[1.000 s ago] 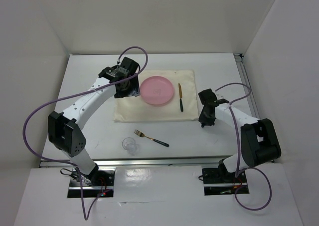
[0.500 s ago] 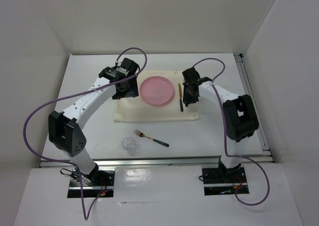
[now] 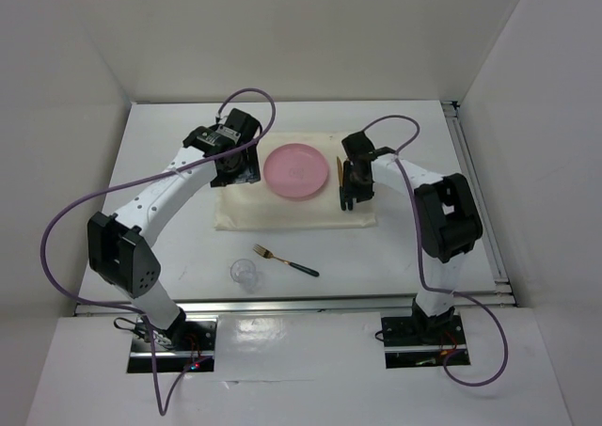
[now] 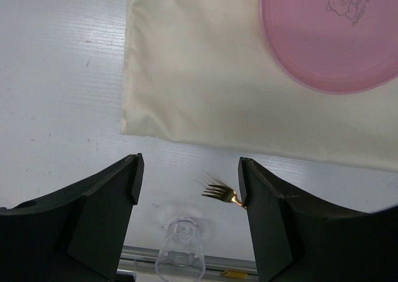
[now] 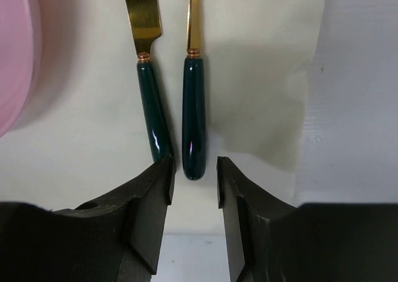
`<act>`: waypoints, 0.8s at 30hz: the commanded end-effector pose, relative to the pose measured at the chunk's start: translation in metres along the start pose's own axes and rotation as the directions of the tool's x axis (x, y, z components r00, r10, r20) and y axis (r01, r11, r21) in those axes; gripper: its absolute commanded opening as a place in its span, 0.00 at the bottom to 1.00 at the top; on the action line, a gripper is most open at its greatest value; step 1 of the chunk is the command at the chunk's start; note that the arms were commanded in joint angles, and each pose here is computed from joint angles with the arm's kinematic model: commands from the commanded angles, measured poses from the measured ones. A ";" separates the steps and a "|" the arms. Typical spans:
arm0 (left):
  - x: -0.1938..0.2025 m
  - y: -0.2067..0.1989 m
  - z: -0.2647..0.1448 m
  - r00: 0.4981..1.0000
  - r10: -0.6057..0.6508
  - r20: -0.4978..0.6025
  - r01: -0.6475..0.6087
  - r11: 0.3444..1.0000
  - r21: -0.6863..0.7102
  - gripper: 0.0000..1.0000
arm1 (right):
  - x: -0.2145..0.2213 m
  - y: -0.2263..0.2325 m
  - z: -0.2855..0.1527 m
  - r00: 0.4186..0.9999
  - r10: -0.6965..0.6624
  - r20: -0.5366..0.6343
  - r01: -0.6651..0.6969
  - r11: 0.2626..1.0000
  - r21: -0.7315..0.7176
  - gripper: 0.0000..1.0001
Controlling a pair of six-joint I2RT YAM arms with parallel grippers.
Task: Set the dinner table for one person
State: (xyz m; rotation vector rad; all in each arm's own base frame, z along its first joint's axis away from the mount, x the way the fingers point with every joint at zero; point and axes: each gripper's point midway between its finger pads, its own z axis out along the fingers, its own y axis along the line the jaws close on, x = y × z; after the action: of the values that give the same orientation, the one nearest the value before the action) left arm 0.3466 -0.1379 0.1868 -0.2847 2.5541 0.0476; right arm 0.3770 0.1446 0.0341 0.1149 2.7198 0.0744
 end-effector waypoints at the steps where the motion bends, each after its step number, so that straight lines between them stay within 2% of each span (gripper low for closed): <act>1: -0.001 0.006 -0.008 1.000 -0.009 0.010 0.009 1.000 0.000 0.79 | -0.022 0.010 -0.036 0.996 0.002 0.086 0.001 1.000 -0.029 0.45; 5: -0.005 0.005 -0.013 1.000 -0.015 0.024 0.015 1.000 0.010 0.79 | -0.037 0.028 -0.072 0.986 -0.007 0.164 0.022 0.996 -0.091 0.46; 8: -0.020 0.012 -0.025 0.996 -0.059 0.065 0.058 0.998 0.017 0.79 | -0.027 0.070 -0.105 0.978 -0.051 0.202 0.100 0.967 -0.236 0.57; 11: -0.034 0.027 -0.034 0.989 -0.122 0.087 0.121 0.992 0.021 0.81 | 0.009 0.130 -0.136 0.965 -0.121 0.233 0.212 0.883 -0.419 0.72; 12: -0.045 0.038 -0.042 0.981 -0.163 0.110 0.160 0.987 0.029 0.86 | 0.029 0.158 -0.151 0.953 -0.166 0.255 0.276 0.824 -0.494 0.75; 14: -0.056 0.045 -0.049 0.973 -0.187 0.137 0.179 0.981 0.069 0.93 | 0.047 0.183 -0.161 0.945 -0.187 0.266 0.309 0.778 -0.547 0.81; 17: -0.071 0.067 -0.055 0.959 -0.231 0.163 0.218 0.972 0.092 1.00 | 0.084 0.224 -0.176 0.920 -0.265 0.290 0.391 0.686 -0.613 0.83; 20: -0.084 0.086 -0.058 0.944 -0.277 0.178 0.263 0.960 0.095 1.00 | 0.120 0.258 -0.176 0.869 -0.383 0.313 0.492 0.606 -0.625 0.83; 24: -0.089 0.102 -0.063 0.938 -0.292 0.187 0.280 0.956 0.089 1.00 | 0.159 0.283 -0.165 0.809 -0.494 0.319 0.574 0.543 -0.614 0.82</act>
State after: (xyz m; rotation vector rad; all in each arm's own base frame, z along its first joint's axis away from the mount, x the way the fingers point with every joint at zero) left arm 0.3677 -0.0255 0.2699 -0.6457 2.3040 -0.0552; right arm 0.1943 0.4091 0.1360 -0.8080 2.3756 0.8307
